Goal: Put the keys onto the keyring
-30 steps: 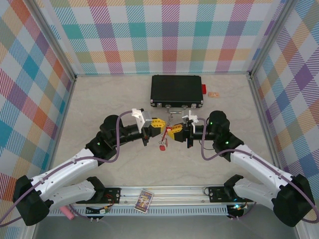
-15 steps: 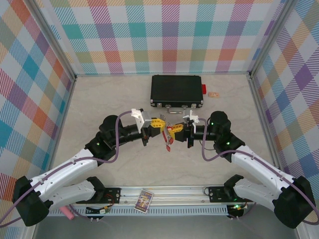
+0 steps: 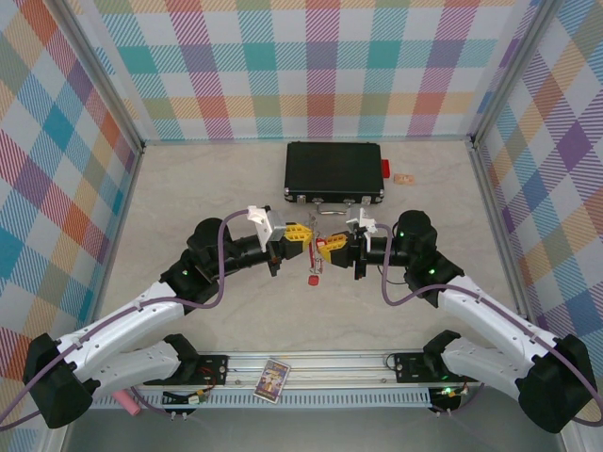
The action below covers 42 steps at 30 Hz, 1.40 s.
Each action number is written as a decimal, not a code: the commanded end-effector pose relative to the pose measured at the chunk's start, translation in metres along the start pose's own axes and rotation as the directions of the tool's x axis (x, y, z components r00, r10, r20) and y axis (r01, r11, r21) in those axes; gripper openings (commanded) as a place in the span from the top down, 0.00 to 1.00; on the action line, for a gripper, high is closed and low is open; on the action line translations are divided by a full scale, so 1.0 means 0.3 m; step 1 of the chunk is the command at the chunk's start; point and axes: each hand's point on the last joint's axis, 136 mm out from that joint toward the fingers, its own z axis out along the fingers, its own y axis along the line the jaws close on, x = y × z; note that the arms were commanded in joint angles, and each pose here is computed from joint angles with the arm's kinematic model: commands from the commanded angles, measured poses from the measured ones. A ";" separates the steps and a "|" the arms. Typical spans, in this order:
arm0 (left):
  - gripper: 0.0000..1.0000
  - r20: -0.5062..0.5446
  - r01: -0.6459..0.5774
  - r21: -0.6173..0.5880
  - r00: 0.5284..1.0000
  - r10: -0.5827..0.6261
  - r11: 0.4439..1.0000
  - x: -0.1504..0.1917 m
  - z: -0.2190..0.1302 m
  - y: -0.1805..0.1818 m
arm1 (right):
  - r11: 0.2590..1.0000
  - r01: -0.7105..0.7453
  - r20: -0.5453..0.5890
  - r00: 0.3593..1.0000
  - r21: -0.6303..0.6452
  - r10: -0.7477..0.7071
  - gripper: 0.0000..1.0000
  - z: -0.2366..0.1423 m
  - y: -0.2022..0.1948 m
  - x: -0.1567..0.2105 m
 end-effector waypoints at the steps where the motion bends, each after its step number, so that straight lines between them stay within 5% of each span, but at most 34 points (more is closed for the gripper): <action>1: 1.00 0.060 -0.050 0.020 0.997 0.049 0.999 -0.056 -0.019 -0.028 | 1.000 0.020 0.013 1.000 0.001 -0.020 1.00 -0.004 -0.001 -0.031; 19: 1.00 0.060 -0.045 0.005 0.997 0.045 0.999 -0.047 -0.027 -0.024 | 0.997 0.038 0.021 0.999 0.066 -0.039 1.00 -0.012 -0.030 -0.033; 24: 1.00 0.067 -0.051 0.009 0.997 0.050 0.999 -0.062 -0.029 -0.027 | 0.999 0.017 0.003 1.000 0.052 -0.017 0.76 -0.004 -0.031 -0.016; 28: 1.00 0.058 -0.047 0.017 0.997 0.046 0.999 -0.054 -0.024 -0.030 | 0.999 0.022 0.022 0.999 0.037 -0.023 0.67 -0.006 -0.019 -0.031; 42: 1.00 0.043 -0.045 0.013 0.998 0.045 0.999 -0.037 -0.019 -0.025 | 0.997 0.067 0.054 0.996 0.027 -0.068 0.68 -0.038 0.030 -0.089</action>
